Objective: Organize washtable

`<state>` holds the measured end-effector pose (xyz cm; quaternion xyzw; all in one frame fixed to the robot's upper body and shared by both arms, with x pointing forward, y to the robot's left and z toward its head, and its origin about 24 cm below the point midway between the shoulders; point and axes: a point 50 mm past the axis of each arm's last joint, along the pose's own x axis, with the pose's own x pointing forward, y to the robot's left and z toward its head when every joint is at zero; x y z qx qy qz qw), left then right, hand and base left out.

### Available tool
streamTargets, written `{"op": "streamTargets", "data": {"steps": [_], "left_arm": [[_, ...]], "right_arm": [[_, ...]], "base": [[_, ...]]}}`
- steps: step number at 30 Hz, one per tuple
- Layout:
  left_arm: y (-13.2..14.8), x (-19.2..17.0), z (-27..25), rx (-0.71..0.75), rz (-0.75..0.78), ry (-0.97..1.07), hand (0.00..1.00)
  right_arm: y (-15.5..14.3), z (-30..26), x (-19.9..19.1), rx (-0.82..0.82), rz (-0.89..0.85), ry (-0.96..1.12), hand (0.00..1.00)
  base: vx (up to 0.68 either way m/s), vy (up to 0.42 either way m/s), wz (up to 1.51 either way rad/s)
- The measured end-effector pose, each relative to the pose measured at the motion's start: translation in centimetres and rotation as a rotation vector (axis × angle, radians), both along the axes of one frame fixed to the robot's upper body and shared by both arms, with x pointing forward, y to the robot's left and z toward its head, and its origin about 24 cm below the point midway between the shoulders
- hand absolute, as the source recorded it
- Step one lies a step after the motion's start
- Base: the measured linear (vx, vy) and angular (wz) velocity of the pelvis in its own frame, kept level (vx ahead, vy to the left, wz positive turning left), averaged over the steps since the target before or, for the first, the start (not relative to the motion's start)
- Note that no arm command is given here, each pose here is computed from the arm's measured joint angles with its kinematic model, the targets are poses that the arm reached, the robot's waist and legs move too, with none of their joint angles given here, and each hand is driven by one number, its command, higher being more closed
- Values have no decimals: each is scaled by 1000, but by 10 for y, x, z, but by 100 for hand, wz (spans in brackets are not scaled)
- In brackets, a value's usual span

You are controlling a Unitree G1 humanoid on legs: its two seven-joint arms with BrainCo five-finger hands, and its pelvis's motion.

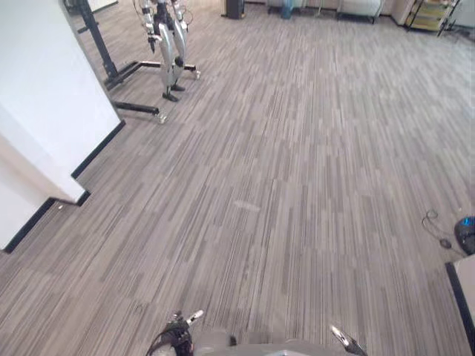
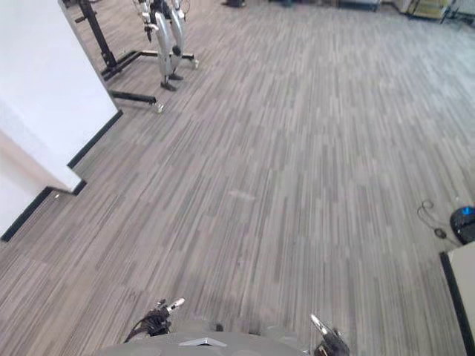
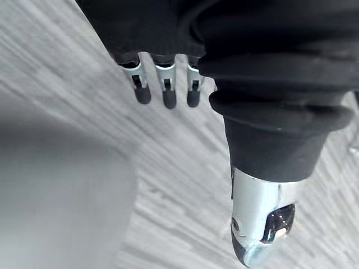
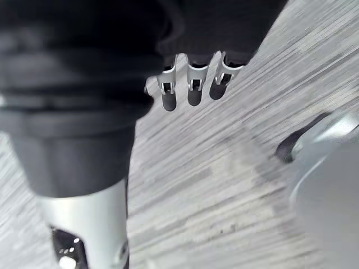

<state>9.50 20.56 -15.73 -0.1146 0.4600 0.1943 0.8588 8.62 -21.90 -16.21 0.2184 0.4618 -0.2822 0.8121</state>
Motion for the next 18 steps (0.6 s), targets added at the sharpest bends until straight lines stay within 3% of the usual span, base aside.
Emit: {"op": "streamTargets", "data": {"steps": [3,6,8,12,18], "left_arm": [[4,2,1,18,17,-7,0],[5,-15,-3,31,35,44,0],[9,-45,-8,35,70,139,0],[24,-52,-8,77,37,197,0],[9,1,0,59,-16,44,0]], "right_arm": [[13,13,52,-20,90,-134,0],[13,19,62,-39,114,-183,0],[20,10,40,-22,126,-125,0],[30,-1,12,29,111,-34,0],[23,0,10,20,129,-40,0]], "base": [[400,54,-79],[164,143,-82],[648,280,-71],[469,213,3],[-55,42,-6]]}}
